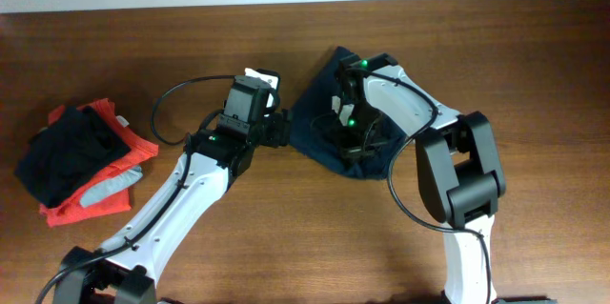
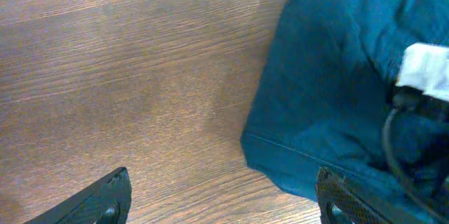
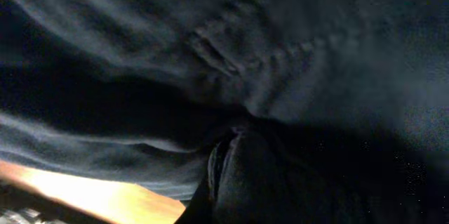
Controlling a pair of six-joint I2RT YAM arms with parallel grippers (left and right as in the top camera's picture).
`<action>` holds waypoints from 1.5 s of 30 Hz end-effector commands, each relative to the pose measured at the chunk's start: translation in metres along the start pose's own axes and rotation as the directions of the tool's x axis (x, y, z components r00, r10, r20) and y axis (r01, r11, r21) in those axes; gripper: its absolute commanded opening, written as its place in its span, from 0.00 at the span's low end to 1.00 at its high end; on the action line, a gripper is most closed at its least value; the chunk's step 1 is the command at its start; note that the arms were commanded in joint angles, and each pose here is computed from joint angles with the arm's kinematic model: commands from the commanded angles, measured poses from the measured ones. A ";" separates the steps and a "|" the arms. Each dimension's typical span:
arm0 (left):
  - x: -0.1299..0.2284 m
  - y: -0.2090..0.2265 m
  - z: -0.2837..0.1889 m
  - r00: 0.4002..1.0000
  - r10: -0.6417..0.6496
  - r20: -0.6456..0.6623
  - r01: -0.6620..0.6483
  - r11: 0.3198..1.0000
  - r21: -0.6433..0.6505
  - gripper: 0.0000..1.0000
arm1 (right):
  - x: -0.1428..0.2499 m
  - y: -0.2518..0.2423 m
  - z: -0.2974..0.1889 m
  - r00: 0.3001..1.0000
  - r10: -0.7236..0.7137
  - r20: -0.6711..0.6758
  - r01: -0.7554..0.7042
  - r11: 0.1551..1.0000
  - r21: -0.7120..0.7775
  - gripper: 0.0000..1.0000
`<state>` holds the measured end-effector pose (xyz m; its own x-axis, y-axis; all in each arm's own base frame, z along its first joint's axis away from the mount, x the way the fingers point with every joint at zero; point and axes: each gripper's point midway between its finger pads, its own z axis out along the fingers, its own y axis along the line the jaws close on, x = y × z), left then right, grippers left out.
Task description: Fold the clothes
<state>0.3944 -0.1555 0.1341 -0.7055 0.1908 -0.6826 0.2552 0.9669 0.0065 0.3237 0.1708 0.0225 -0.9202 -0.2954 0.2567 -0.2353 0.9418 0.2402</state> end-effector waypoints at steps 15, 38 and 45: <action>-0.007 0.004 -0.008 1.000 0.006 0.018 -0.006 1.000 -0.007 0.84 | 0.000 -0.153 -0.108 0.884 0.316 0.346 -0.439 0.817 0.374 0.13; -0.007 0.004 -0.008 1.000 0.005 0.019 -0.005 1.000 -0.007 0.84 | -0.033 -0.216 -0.128 0.806 0.366 0.465 -0.341 0.930 -0.141 0.82; -0.007 0.004 -0.008 1.000 0.005 0.019 -0.005 1.000 -0.007 0.84 | -0.058 -0.206 -0.114 0.819 0.302 0.487 -0.214 0.950 -0.229 0.89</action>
<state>0.3920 -0.1544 0.1317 -0.7144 0.1949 -0.6721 0.2553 0.9668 0.0089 0.4539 -0.0338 0.0728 -0.9745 0.1471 -0.1692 0.0832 0.9380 0.3366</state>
